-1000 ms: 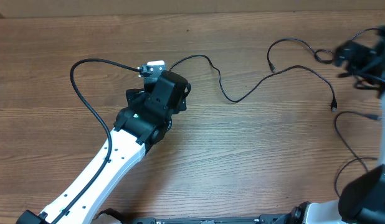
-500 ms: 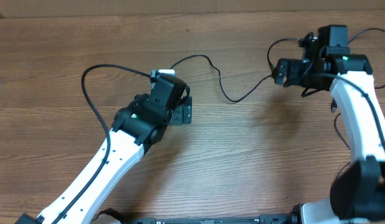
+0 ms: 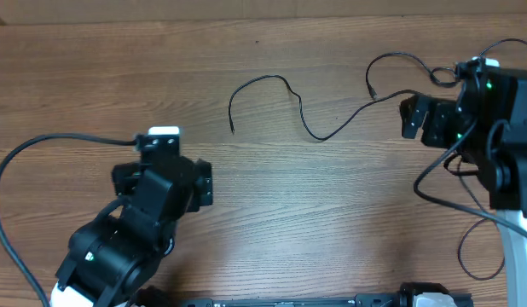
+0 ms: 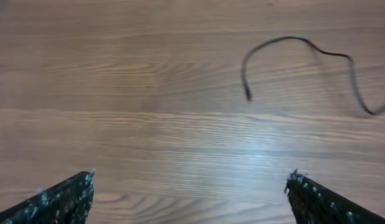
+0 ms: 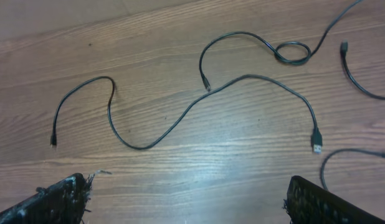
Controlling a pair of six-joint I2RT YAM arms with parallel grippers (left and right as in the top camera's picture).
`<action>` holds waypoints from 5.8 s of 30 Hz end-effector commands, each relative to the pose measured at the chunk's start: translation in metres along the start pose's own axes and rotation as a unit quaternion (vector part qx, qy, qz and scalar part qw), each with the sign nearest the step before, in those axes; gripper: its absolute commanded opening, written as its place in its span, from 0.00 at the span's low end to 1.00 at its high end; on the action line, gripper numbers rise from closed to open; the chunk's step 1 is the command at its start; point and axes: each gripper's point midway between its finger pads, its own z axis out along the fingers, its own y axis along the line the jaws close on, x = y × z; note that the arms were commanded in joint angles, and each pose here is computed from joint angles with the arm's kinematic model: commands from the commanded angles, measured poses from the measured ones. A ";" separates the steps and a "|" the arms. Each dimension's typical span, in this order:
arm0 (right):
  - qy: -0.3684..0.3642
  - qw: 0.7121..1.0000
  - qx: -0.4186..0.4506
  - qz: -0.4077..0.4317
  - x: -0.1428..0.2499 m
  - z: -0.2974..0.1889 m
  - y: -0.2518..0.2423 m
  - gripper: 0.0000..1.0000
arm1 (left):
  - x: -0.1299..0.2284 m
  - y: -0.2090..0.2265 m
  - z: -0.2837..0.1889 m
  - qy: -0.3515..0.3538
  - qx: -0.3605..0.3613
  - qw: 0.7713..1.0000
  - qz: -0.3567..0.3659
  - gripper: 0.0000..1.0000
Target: Untangle cables
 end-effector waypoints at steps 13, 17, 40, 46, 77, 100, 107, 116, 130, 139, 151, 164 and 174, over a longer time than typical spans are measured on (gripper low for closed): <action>-0.012 0.993 0.084 0.081 0.004 -0.013 -0.029 1.00 | 0.002 -0.004 0.008 0.018 -0.009 0.999 -0.031 0.99; -0.016 0.993 0.083 0.081 0.002 -0.013 -0.029 1.00 | 0.003 -0.005 0.010 0.021 -0.011 0.999 -0.029 1.00; -0.037 0.989 0.118 0.082 -0.038 0.053 -0.042 1.00 | 0.001 -0.014 0.011 0.021 0.009 0.999 -0.035 1.00; -0.014 0.985 0.155 0.079 -0.034 0.083 -0.056 1.00 | 0.002 -0.018 0.011 0.027 0.021 0.999 -0.035 1.00; 0.071 0.960 0.240 0.129 0.016 0.069 -0.084 1.00 | 0.009 -0.044 0.049 0.072 0.015 0.997 -0.014 1.00; 0.040 0.972 0.206 0.106 0.049 -0.033 -0.052 1.00 | -0.008 -0.055 0.016 -0.026 -0.006 1.000 0.006 1.00; 0.003 0.979 0.164 0.117 0.075 -0.091 -0.049 1.00 | -0.005 -0.029 0.002 -0.035 -0.031 0.999 -0.024 1.00; -0.055 0.987 0.076 0.130 0.109 -0.145 -0.035 1.00 | 0.042 0.017 0.006 -0.057 -0.071 0.992 -0.085 1.00; -0.084 0.986 0.054 0.132 0.094 -0.146 -0.028 1.00 | 0.070 0.023 0.038 -0.100 -0.083 0.986 -0.108 1.00; -0.089 0.986 0.052 0.133 0.091 -0.146 -0.027 1.00 | 0.088 -0.004 0.044 -0.039 -0.012 0.994 -0.106 1.00; -0.036 0.989 0.070 0.129 0.118 -0.144 -0.033 1.00 | 0.110 -0.036 0.042 0.035 0.075 0.991 -0.103 0.99; -0.151 0.978 0.028 0.139 0.060 -0.152 -0.020 1.00 | 0.110 -0.036 0.042 0.035 0.075 0.991 -0.103 1.00; -0.231 0.967 -0.066 0.083 0.001 -0.154 0.019 1.00 | 0.110 -0.036 0.042 0.035 0.075 0.991 -0.103 1.00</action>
